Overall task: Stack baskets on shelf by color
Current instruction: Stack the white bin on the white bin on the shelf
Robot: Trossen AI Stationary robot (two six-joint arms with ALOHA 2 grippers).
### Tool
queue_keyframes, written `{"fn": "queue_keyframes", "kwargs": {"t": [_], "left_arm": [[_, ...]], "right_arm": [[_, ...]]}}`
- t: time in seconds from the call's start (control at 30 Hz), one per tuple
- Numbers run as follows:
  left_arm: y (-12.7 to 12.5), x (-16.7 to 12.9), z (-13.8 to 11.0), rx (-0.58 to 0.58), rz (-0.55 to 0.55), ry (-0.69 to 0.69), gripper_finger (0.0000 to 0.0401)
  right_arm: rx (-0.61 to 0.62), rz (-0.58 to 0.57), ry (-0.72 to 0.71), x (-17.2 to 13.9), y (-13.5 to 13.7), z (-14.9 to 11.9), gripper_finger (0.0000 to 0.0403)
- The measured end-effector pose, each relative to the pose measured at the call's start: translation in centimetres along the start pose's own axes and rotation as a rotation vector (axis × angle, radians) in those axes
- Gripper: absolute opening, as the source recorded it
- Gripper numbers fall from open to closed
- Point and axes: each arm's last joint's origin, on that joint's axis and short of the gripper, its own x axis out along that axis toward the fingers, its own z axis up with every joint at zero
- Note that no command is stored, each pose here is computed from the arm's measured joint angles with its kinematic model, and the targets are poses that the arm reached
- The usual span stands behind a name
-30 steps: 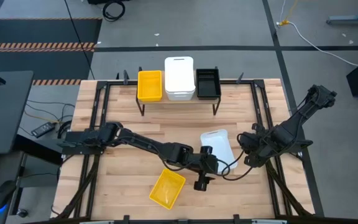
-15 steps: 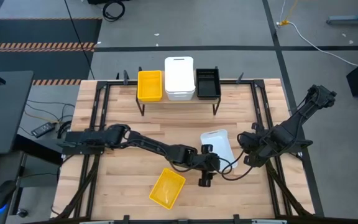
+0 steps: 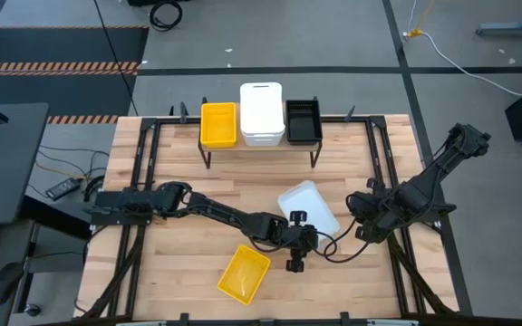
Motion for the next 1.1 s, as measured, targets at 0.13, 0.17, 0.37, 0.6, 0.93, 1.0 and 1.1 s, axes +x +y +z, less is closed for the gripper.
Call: {"fn": "queue_keyframes", "kwargs": {"t": [0.13,0.17,0.37,0.6,0.93,1.0,1.1], "left_arm": [[0.0,0.0,-0.1,0.004,0.001,0.012,0.0067],[-0.1,0.0,-0.2,0.008,0.004,0.014,0.0053],[-1.1,-1.1,0.0,0.077,-0.004,0.029,0.0016],[-1.6,-5.1,1.8,0.115,0.03,0.094,0.0017],[-0.8,-12.5,5.5,0.153,0.049,0.19,0.0011],[-0.4,-14.1,5.6,0.158,0.047,0.187,0.001],[0.7,-17.0,5.8,0.163,0.057,0.205,0.001]], "right_arm": [[-0.002,-0.001,0.0,0.0,0.0,0.0,0.0109],[-0.004,-0.001,0.0,0.0,0.0,0.0,0.0109],[-0.008,-0.001,0.0,0.0,0.0,0.0,0.0109],[-0.009,-0.003,0.001,0.0,0.0,0.0,0.0109],[-0.011,-0.007,0.002,0.0,-0.1,0.0,0.0109],[-0.011,-0.007,0.003,0.0,-0.1,0.0,0.0109],[-0.012,-0.008,0.003,0.0,-0.1,0.0,0.0109]]}}
